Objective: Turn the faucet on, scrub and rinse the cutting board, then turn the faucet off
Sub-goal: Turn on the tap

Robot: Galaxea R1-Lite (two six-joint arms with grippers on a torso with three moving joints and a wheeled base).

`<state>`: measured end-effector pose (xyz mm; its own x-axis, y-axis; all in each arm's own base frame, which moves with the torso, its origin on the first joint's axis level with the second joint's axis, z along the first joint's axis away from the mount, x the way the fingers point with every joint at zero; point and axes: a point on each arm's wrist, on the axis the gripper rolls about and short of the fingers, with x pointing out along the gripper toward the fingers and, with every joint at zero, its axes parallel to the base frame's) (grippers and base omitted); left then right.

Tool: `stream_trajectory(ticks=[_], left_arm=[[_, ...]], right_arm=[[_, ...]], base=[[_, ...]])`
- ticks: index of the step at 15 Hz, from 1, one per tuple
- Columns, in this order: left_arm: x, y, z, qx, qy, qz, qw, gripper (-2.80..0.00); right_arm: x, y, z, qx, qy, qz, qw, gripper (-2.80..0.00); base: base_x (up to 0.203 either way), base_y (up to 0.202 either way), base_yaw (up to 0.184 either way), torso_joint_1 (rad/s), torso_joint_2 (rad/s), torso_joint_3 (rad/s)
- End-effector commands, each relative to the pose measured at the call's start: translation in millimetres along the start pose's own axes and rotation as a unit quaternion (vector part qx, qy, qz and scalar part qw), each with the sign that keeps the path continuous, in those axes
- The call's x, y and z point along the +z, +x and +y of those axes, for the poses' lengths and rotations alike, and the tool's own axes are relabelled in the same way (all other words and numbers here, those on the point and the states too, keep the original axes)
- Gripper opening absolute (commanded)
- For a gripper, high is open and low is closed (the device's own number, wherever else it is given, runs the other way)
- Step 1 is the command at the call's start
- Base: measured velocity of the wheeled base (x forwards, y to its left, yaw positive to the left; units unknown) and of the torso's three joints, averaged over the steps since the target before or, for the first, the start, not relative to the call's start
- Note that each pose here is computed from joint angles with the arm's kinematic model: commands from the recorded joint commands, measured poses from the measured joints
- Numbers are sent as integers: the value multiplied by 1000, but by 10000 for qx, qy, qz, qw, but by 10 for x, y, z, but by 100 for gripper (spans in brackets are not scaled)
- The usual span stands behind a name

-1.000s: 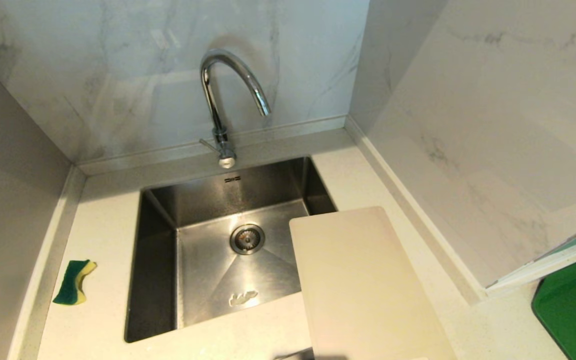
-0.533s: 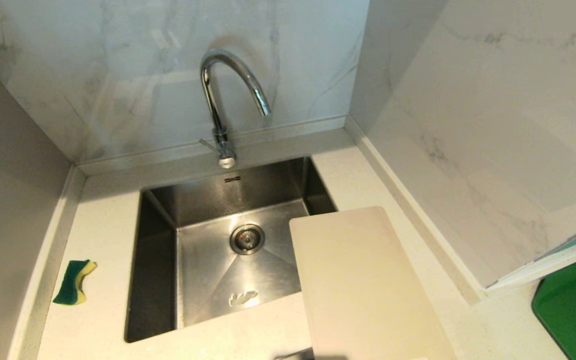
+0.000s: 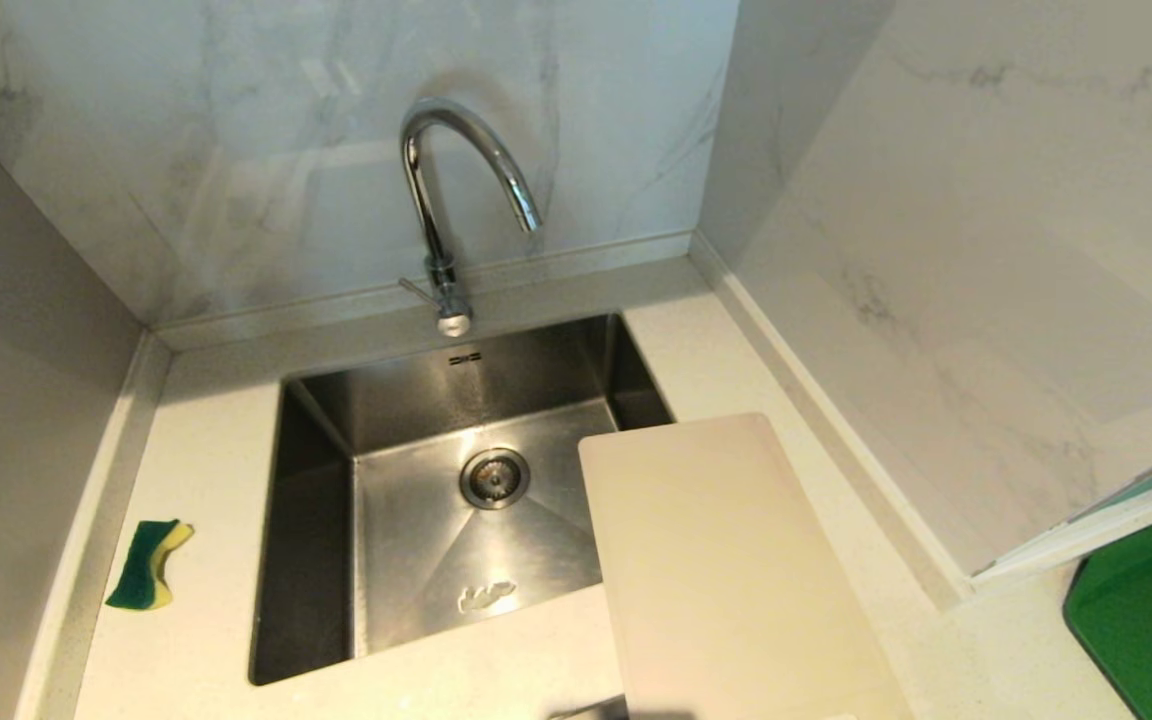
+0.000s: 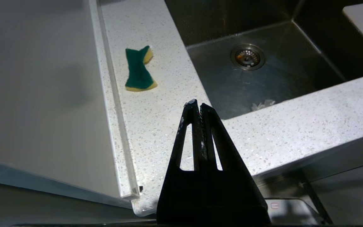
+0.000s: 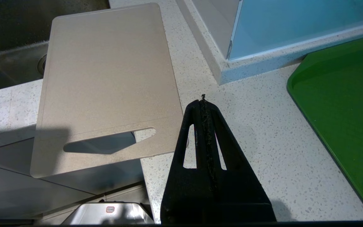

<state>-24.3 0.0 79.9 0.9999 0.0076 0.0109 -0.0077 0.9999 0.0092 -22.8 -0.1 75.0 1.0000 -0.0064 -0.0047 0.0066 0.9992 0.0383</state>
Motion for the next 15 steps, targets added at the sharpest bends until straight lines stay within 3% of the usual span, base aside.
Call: stream_trajectory(ticks=[1, 5, 9, 12, 15], left_arm=[[339, -101, 4, -6, 0, -430, 9991, -280], [1308, -230, 18, -27, 20, -829, 9966, -280], [2240, -12, 25, -15, 76, -1039, 9946, -280], [2734, 287, 26, 35, 105, -1042, 9945, -280], [3005, 755, 25, 55, 117, -723, 9973, -280]], right_arm=[[-4, 2, 0, -7, 0, 15, 10000, -280], [-4, 2, 0, 1, 0, 15, 10000, -280], [-4, 2, 0, 1, 0, 15, 10000, -280], [-4, 2, 0, 1, 0, 15, 10000, -280], [-4, 2, 0, -7, 0, 15, 10000, -280]], base=[[0, 0, 0, 0, 0, 0], [0, 0, 0, 0, 0, 0], [0, 0, 0, 0, 0, 0], [0, 0, 0, 0, 0, 0], [0, 0, 0, 0, 0, 0]])
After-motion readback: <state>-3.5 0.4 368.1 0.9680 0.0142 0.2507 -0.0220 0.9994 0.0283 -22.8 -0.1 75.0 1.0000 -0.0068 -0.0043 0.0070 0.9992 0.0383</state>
